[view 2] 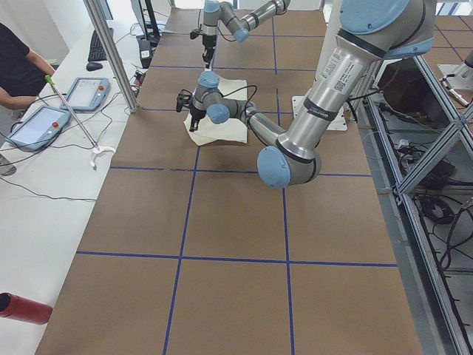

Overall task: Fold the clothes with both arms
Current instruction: 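Release the hem and raise both grippers away from the shirt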

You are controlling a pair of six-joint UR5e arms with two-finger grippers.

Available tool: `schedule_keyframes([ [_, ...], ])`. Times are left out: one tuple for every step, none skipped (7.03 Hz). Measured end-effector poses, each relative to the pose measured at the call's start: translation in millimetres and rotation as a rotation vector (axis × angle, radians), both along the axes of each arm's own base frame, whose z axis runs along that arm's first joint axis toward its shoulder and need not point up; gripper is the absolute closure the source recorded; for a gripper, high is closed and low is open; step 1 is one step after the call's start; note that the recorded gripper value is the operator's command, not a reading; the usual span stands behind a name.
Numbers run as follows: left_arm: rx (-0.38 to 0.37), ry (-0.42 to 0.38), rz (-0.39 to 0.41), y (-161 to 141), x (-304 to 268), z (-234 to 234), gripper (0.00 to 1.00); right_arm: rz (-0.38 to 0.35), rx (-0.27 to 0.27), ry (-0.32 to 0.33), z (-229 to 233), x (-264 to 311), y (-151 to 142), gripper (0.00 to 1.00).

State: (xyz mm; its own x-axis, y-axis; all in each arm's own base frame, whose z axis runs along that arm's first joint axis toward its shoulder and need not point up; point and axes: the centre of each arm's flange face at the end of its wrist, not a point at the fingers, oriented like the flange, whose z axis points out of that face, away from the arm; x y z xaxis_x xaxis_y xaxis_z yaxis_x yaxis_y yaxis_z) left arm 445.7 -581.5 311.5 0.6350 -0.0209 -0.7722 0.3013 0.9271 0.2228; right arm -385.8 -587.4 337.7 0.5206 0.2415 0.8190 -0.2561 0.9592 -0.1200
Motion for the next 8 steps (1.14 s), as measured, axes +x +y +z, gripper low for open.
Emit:
schedule_keyframes([
  [0.0,-0.01,0.001,-2,-1,6,1.0,0.0,-0.005,0.005,-3,-8,-10,1.0],
  [-0.001,-0.016,0.003,-3,-1,9,1.0,0.001,-0.008,0.009,-7,-15,-18,1.0],
  [-0.001,-0.016,0.003,-3,-1,8,1.0,0.002,-0.007,0.01,-10,-19,-23,1.0],
  [-0.001,-0.012,0.003,-3,0,6,1.0,0.002,-0.005,0.01,-13,-22,-25,1.0],
  [-0.003,-0.007,0.002,-2,1,4,1.0,0.001,-0.004,0.01,-15,-23,-26,0.67],
  [-0.004,-0.004,0.001,-2,2,3,0.32,0.001,-0.005,0.009,-16,-24,-26,0.01],
  [-0.003,-0.004,0.002,-1,2,3,0.0,-0.001,-0.004,0.01,-16,-26,-26,0.0],
  [0.0,-0.006,0.004,-1,2,4,0.0,-0.003,-0.002,0.011,-16,-28,-25,0.0],
])
